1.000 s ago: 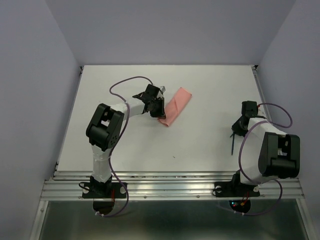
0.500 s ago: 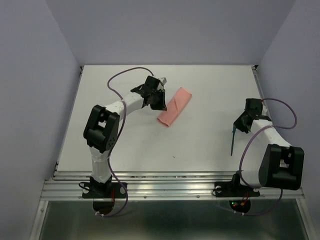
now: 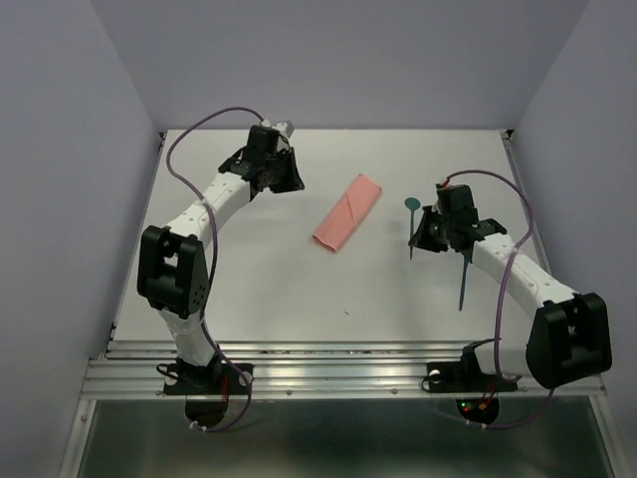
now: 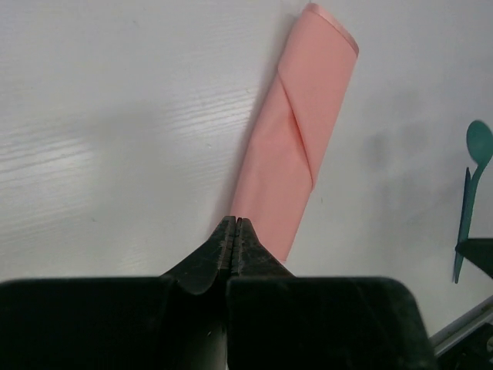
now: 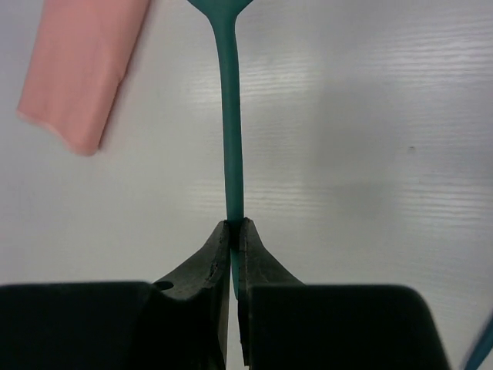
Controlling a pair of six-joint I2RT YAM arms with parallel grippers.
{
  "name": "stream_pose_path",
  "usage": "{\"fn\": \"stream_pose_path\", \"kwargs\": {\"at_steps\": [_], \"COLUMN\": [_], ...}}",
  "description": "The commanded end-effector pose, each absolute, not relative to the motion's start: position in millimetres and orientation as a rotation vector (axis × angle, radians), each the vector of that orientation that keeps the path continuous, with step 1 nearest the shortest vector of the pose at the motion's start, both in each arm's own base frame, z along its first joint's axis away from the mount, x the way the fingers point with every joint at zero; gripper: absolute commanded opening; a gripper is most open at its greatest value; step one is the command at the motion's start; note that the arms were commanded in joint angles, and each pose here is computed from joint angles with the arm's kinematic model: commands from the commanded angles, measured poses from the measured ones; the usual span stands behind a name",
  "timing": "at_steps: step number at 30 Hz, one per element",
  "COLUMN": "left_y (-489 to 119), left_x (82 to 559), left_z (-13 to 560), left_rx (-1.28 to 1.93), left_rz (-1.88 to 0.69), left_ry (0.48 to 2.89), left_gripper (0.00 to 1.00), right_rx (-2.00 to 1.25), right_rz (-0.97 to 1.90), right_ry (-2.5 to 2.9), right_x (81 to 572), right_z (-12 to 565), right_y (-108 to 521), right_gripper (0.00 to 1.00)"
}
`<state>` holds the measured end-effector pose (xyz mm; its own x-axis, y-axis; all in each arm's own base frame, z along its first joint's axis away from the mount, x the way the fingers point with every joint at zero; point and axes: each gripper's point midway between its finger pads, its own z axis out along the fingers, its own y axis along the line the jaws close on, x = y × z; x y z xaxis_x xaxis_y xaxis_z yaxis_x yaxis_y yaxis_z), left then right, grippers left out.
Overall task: Fold the napkin into a case and place the utensils inside
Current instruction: Move the spoon to the center of the board.
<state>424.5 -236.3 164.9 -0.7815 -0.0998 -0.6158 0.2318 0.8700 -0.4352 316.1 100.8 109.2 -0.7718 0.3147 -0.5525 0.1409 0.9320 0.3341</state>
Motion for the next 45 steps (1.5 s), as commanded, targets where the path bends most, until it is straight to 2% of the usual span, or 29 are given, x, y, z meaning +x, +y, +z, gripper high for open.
{"fn": "stream_pose_path", "kwargs": {"at_steps": [1,5,10,12,18,20,22,23,24,26,27,30,33,44,45], "left_y": [-209.7,-196.0,-194.7,-194.1,-190.6,-193.5,-196.4,-199.2,-200.8,-204.6,-205.5,-201.3,-198.3,-185.2,-182.5], "left_x": [421.9,426.5,426.5,426.2,421.4,419.1,417.5,416.8,416.8,413.1,411.3,405.7,396.4,384.0,383.1], "left_z": [208.8,219.2,219.6,217.7,212.3,207.1,200.3,193.8,191.1,182.0,178.7,168.8,159.9,150.0,149.9], "left_rx": [0.054,0.008,-0.005,-0.008,-0.02,-0.014,-0.016,-0.011,-0.014,-0.006,-0.003,-0.011,-0.006,-0.035,-0.048], "left_rz": [-0.611,-0.596,-0.606,-0.601,-0.585,-0.606,-0.626,-0.641,-0.652,-0.673,-0.674,-0.619,-0.609,-0.551,-0.535], "left_ry": [2.277,2.237,2.238,2.244,2.264,2.278,2.295,2.313,2.316,2.337,2.343,2.356,2.369,2.379,2.383], "left_gripper": [0.07,0.07,0.08,0.09,0.1,0.16,0.17,0.17,0.17,0.18,0.18,0.18,0.18,0.19,0.25], "right_rx": [-0.072,-0.466,-0.779,-0.85,-0.966,-0.953,-0.937,-0.935,-0.929,-0.92,-0.91,-0.829,-0.776,-0.703,-0.708], "right_rz": [0.764,0.933,0.828,0.775,0.384,0.263,0.185,0.166,0.155,0.089,0.061,-0.002,0.084,0.143,0.149], "right_ry": [2.434,2.484,2.589,2.574,2.576,2.546,2.524,2.512,2.499,2.484,2.474,2.425,2.391,2.38,2.381], "right_x": [282.2,231.5,196.2,192.6,207.7,219.7,228.7,231.5,234.3,239.3,242.9,253.2,252.1,284.5,286.7], "right_z": [142.0,139.8,102.6,96.6,63.4,61.3,59.9,60.5,61.1,59.6,60.5,70.6,83.7,55.8,49.3], "right_y": [168.4,219.7,254.9,268.2,272.7,264.7,257.8,256.1,255.4,247.1,244.6,235.6,242.9,282.6,286.8], "right_gripper": [0.01,0.01,0.01,0.01,0.01,0.01,0.15,0.35,0.44,0.57,0.58,0.58,0.57,0.57,0.56]}}
